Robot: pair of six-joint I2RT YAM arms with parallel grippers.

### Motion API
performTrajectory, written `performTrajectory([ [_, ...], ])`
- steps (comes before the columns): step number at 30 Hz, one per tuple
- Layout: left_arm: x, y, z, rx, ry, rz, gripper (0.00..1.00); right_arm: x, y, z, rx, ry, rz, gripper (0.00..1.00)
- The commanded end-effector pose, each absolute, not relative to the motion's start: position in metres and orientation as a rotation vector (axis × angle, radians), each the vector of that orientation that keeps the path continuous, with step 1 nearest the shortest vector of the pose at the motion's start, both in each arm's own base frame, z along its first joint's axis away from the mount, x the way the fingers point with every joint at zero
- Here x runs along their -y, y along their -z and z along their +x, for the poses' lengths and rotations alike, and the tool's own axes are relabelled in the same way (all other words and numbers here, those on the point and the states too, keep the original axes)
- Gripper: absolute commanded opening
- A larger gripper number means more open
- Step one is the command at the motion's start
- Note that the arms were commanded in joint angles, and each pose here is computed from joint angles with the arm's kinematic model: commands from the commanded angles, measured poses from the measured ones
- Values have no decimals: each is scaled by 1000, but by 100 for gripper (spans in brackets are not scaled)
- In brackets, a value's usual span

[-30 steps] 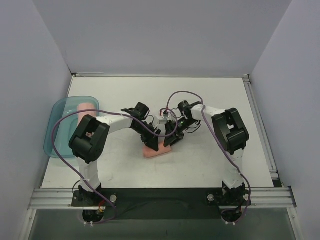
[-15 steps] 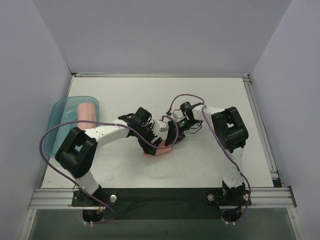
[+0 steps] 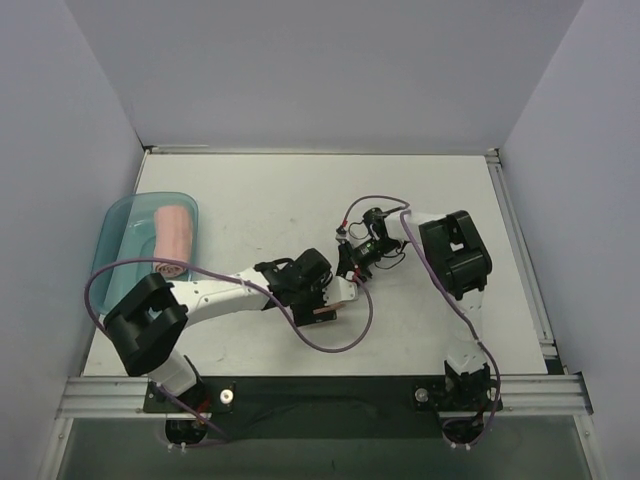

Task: Roll the towels
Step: Roll the towel

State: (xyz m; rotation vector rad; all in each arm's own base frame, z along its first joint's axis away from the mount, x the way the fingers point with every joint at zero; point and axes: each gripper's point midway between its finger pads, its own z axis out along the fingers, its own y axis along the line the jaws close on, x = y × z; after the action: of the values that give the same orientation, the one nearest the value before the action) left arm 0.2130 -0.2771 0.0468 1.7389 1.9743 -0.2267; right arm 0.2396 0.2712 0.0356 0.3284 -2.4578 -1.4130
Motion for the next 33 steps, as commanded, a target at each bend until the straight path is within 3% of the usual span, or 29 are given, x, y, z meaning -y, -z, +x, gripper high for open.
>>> performTrajectory([
  [1, 303, -57, 236, -1828, 146, 1730, 88, -275, -44, 242, 2438, 1417, 307, 0],
  [6, 300, -35, 236, -1871, 126, 1763, 82, -277, -49, 243, 2427, 1442, 319, 0],
  [12, 288, -10, 226, -1945, 144, 1804, 68, -277, -56, 245, 2405, 1483, 320, 0],
  [17, 281, -10, 210, -2149, 417, 1744, 34, -277, -66, 258, 2409, 1541, 322, 2],
  [18, 279, -9, 209, -2208, 468, 1714, 29, -276, -69, 262, 2415, 1552, 324, 8],
  [19, 276, -12, 211, -2273, 512, 1652, 26, -272, -72, 267, 2427, 1564, 311, 21],
  [20, 270, -18, 216, -2323, 571, 1592, 18, -271, -79, 274, 2443, 1587, 327, 30],
  [22, 265, -26, 224, -2345, 599, 1536, 12, -266, -91, 279, 2450, 1618, 333, 48],
  [24, 262, -43, 232, -2327, 600, 1489, 5, -263, -109, 287, 2488, 1654, 416, 54],
  [27, 259, -74, 245, -2284, 612, 1398, 2, -252, -131, 287, 2511, 1663, 463, 70],
  [33, 204, -144, 298, -2324, 770, 988, 0, -224, -145, 275, 2538, 1613, 547, 81],
])
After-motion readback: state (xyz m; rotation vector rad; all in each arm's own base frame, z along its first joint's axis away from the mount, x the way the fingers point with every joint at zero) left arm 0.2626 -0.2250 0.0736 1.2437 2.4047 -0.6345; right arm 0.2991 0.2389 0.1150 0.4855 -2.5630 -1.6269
